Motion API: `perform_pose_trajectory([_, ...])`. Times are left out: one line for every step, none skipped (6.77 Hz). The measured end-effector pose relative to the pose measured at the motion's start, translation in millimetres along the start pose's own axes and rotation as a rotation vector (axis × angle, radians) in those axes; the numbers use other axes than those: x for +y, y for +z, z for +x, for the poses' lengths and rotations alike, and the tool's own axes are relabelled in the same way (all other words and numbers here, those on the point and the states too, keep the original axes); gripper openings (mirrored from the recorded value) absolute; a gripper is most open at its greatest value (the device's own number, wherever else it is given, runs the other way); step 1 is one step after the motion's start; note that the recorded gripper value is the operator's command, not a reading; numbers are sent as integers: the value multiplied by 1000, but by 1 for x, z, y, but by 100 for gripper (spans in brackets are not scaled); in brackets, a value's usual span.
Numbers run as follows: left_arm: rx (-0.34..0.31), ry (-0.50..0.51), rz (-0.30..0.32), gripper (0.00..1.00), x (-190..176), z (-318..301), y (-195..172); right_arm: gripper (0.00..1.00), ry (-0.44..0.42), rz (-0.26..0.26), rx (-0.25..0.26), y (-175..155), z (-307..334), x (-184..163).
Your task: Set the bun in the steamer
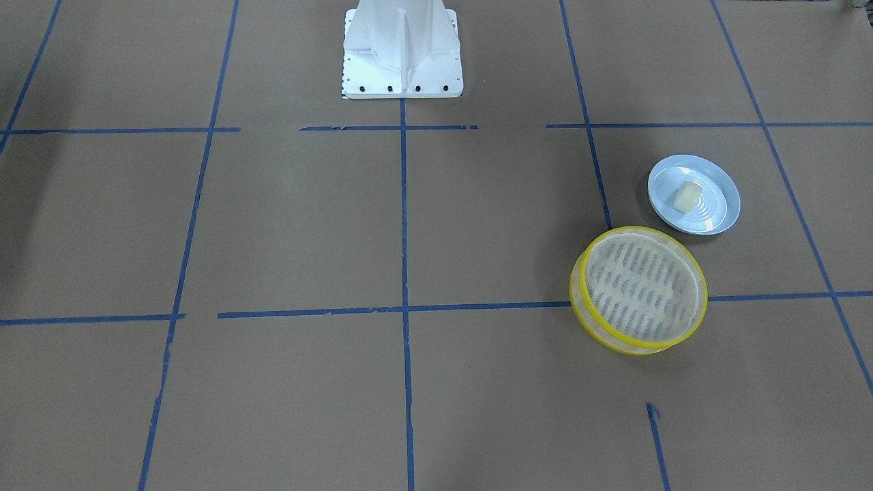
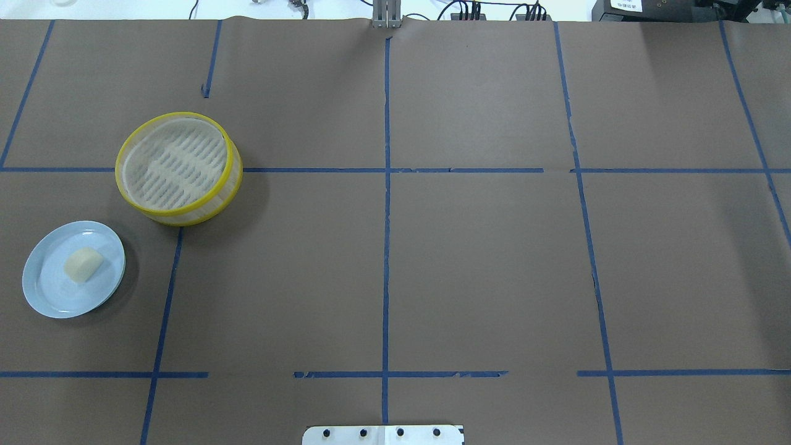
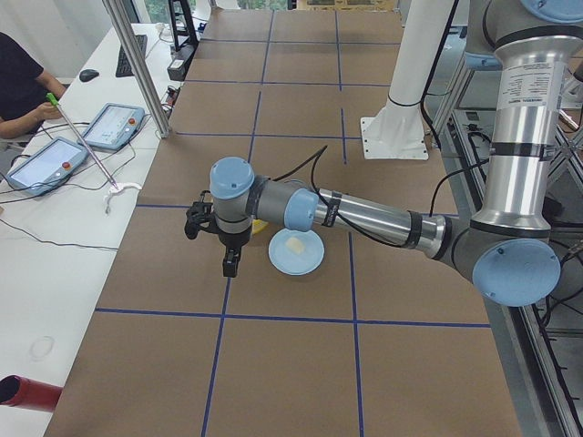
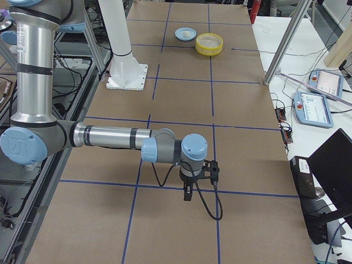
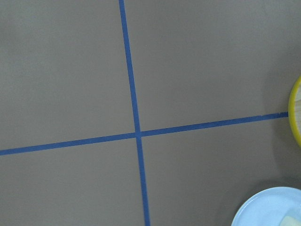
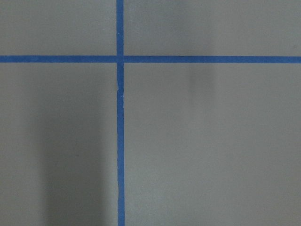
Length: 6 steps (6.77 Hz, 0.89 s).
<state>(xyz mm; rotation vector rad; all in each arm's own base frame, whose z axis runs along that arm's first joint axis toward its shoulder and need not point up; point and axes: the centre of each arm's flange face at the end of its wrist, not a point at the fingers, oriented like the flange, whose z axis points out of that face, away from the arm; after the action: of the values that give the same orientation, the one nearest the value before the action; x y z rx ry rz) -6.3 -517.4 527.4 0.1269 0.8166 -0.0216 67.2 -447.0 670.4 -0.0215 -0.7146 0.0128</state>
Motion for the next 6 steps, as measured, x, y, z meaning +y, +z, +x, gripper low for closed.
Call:
perform_pose_trajectory([1, -63, -27, 100, 3, 41, 18, 100, 0, 0, 0, 0, 0, 0])
perform_pose_trajectory([-11, -118, -53, 100, 13, 75, 38, 100, 0, 0, 0, 0, 0, 0])
perform_pose_trajectory([-22, -135, -70, 100, 32, 92, 60, 100, 0, 0, 0, 0, 0, 0])
perform_pose_trajectory([-26, -136, -70, 100, 60, 97, 87, 100, -1, 1, 0, 0, 0, 0])
perform_pose_trajectory([-18, -145, -67, 100, 88, 105, 111, 100, 0, 0, 0, 0, 0, 0])
perform_pose_trajectory([-10, -156, -79, 100, 110, 117, 132, 100, 0, 0, 0, 0, 0, 0])
